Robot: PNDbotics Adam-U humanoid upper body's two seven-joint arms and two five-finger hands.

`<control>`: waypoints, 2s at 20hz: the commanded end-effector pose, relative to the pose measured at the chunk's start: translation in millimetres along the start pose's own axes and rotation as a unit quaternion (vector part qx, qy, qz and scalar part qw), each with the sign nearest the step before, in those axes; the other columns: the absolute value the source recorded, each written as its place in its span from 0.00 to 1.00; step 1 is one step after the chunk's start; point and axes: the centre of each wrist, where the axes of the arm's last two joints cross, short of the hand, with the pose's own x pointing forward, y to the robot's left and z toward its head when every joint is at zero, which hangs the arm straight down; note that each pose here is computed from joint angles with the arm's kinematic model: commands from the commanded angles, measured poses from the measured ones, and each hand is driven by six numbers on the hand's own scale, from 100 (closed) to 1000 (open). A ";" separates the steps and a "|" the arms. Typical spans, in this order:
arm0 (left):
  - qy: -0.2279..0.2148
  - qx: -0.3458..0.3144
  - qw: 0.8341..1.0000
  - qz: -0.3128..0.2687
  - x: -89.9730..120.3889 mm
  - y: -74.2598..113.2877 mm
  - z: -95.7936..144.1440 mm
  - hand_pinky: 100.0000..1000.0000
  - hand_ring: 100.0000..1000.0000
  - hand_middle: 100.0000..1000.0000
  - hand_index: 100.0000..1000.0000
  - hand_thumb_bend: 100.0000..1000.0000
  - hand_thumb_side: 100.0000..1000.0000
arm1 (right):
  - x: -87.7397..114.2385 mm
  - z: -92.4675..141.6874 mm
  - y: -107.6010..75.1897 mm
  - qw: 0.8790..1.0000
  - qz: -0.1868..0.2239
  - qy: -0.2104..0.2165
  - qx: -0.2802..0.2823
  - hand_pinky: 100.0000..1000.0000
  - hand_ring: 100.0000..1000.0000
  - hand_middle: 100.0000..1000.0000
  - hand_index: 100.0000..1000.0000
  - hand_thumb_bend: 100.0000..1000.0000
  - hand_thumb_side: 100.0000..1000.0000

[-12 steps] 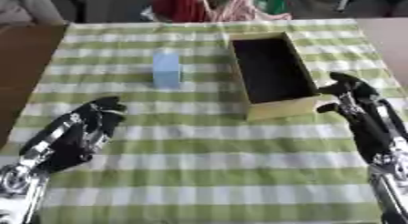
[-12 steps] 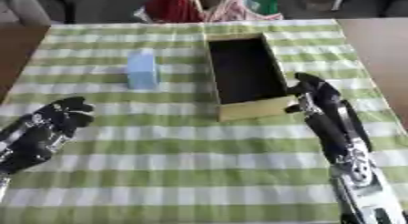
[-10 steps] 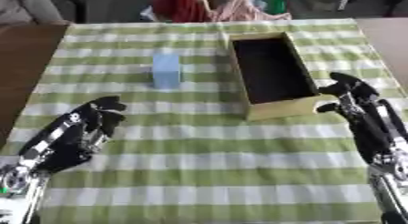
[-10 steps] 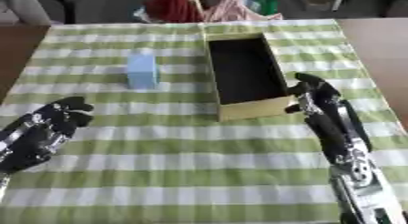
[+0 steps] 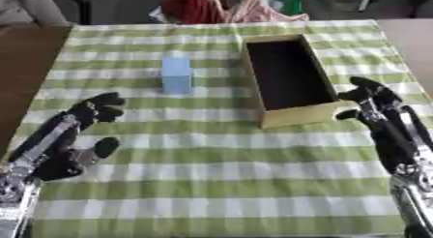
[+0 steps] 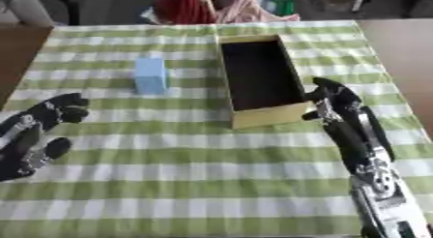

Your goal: Pick up objects on the table and place them in the box.

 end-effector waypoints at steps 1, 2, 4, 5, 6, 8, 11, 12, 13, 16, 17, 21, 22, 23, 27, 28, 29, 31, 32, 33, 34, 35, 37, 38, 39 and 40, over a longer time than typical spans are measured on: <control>-0.021 -0.014 0.997 -0.068 10.5 16.9 -1.0 0.89 0.87 0.90 0.98 0.48 0.71 | 7.2 -1.7 -1.2 1.000 0.003 -0.013 0.003 0.52 0.76 0.56 0.81 0.00 0.52; -0.026 -0.024 0.996 -0.086 13.0 19.9 -1.7 0.90 0.88 0.91 0.99 0.47 0.68 | 7.2 -1.6 -1.4 1.000 0.003 -0.013 0.002 0.52 0.76 0.56 0.81 0.00 0.52; -0.038 -0.046 0.991 -0.123 18.5 25.7 -3.6 0.90 0.88 0.92 0.99 0.48 0.63 | 6.9 -1.2 -1.8 1.000 0.003 -0.012 0.002 0.52 0.76 0.56 0.81 0.00 0.51; -0.043 -0.059 0.987 -0.143 21.9 29.5 -4.7 0.89 0.88 0.92 0.99 0.50 0.60 | 6.6 -1.0 -1.9 1.000 0.003 -0.012 0.002 0.52 0.76 0.56 0.81 0.00 0.52; -0.050 -0.073 0.982 -0.166 26.1 33.8 -6.6 0.88 0.88 0.92 0.99 0.52 0.56 | 6.3 -0.6 -2.1 1.000 0.004 -0.011 0.002 0.52 0.76 0.56 0.81 0.00 0.52; -0.062 -0.100 0.970 -0.213 34.8 43.6 -10.2 0.87 0.88 0.93 0.99 0.56 0.49 | 5.7 0.0 -2.6 1.000 0.005 -0.009 0.002 0.52 0.76 0.56 0.81 0.00 0.52; -0.078 -0.138 0.946 -0.284 47.1 59.2 -18.2 0.85 0.89 0.94 1.00 0.62 0.38 | 4.7 1.0 -3.5 1.000 0.007 -0.006 0.003 0.52 0.76 0.56 0.81 0.00 0.52; -0.081 -0.149 0.937 -0.305 49.9 64.4 -20.9 0.83 0.88 0.95 1.00 0.65 0.28 | 4.2 1.6 -3.9 1.000 0.008 -0.005 0.003 0.52 0.76 0.56 0.81 0.00 0.52; -0.082 -0.159 0.929 -0.325 52.2 70.2 -24.1 0.83 0.88 0.95 1.00 0.65 0.28 | 3.7 2.1 -4.3 1.000 0.009 -0.004 0.003 0.52 0.76 0.56 0.81 0.00 0.52; -0.080 -0.188 0.903 -0.379 56.5 86.5 -34.8 0.77 0.87 0.96 1.00 0.73 0.20 | 2.3 3.3 -5.0 1.000 0.012 0.000 0.005 0.52 0.76 0.56 0.81 0.00 0.52; -0.078 -0.194 0.896 -0.393 57.2 92.4 -38.5 0.77 0.87 0.96 1.00 0.73 0.21 | 2.0 3.4 -4.9 1.000 0.012 0.001 0.006 0.52 0.76 0.56 0.81 0.00 0.52; -0.060 -0.220 0.874 -0.428 57.1 120.9 -51.3 0.75 0.86 0.97 1.00 0.75 0.24 | 1.0 3.6 -3.3 1.000 0.011 0.003 0.012 0.52 0.76 0.56 0.81 0.00 0.52; -0.053 -0.226 0.871 -0.434 57.4 129.1 -53.6 0.75 0.86 0.97 1.00 0.74 0.24 | 0.9 3.5 -2.6 1.000 0.010 0.003 0.014 0.52 0.76 0.56 0.81 0.00 0.52; -0.046 -0.230 0.868 -0.437 57.9 137.8 -55.7 0.75 0.86 0.97 1.00 0.74 0.24 | 0.8 3.3 -1.8 1.000 0.009 0.003 0.016 0.52 0.76 0.56 0.81 0.00 0.52; -0.021 -0.228 0.875 -0.426 57.1 155.8 -72.4 0.74 0.86 0.97 1.00 0.70 0.22 | -0.3 3.6 -0.3 1.000 0.008 0.006 0.021 0.52 0.76 0.56 0.81 0.00 0.52; -0.014 -0.228 0.877 -0.422 56.6 157.8 -78.2 0.74 0.86 0.97 1.00 0.71 0.23 | -0.4 3.7 -0.2 1.000 0.007 0.006 0.022 0.52 0.76 0.56 0.81 0.00 0.52; -0.006 -0.228 0.879 -0.419 56.3 159.1 -84.1 0.74 0.86 0.97 1.00 0.72 0.23 | -0.6 3.7 0.0 1.000 0.007 0.006 0.023 0.52 0.76 0.56 0.81 0.00 0.52; 0.010 -0.229 0.881 -0.413 55.8 159.9 -97.2 0.74 0.85 0.97 1.00 0.71 0.23 | -0.8 3.7 0.8 1.000 0.006 0.007 0.025 0.52 0.76 0.56 0.81 0.00 0.52; 0.016 -0.230 0.882 -0.411 56.0 160.5 -104.3 0.74 0.85 0.97 1.00 0.72 0.22 | -0.9 3.6 0.9 1.000 0.006 0.007 0.026 0.52 0.76 0.56 0.81 0.00 0.52; 0.022 -0.228 0.884 -0.408 56.5 161.6 -111.4 0.73 0.85 0.97 1.00 0.72 0.22 | -1.0 3.6 1.2 1.000 0.006 0.007 0.027 0.52 0.76 0.56 0.81 0.00 0.52; 0.028 -0.226 0.886 -0.405 57.4 162.6 -118.6 0.73 0.85 0.97 1.00 0.73 0.22 | -1.1 3.6 1.3 1.000 0.006 0.007 0.028 0.52 0.76 0.56 0.81 0.00 0.52; 0.035 -0.224 0.887 -0.401 58.3 163.3 -125.6 0.73 0.85 0.97 1.00 0.73 0.22 | -1.2 3.6 1.4 1.000 0.006 0.008 0.028 0.52 0.76 0.56 0.81 0.00 0.52; 0.050 -0.222 0.891 -0.393 60.7 164.4 -139.5 0.72 0.84 0.96 1.00 0.72 0.21 | -1.1 3.4 1.6 1.000 0.006 0.007 0.030 0.52 0.76 0.56 0.81 0.00 0.52; 0.059 -0.221 0.893 -0.388 59.8 164.3 -145.5 0.71 0.84 0.96 1.00 0.72 0.21 | -1.1 3.2 1.8 0.999 0.006 0.007 0.030 0.52 0.76 0.56 0.81 0.00 0.52; 0.068 -0.220 0.895 -0.381 57.7 163.6 -150.3 0.71 0.84 0.96 1.00 0.71 0.21 | -1.0 3.0 2.3 0.999 0.006 0.007 0.032 0.52 0.76 0.56 0.81 0.00 0.52; 0.077 -0.218 0.898 -0.374 54.4 162.7 -154.4 0.70 0.83 0.96 1.00 0.71 0.20 | -1.0 2.8 2.8 0.999 0.005 0.007 0.034 0.52 0.76 0.56 0.81 0.00 0.52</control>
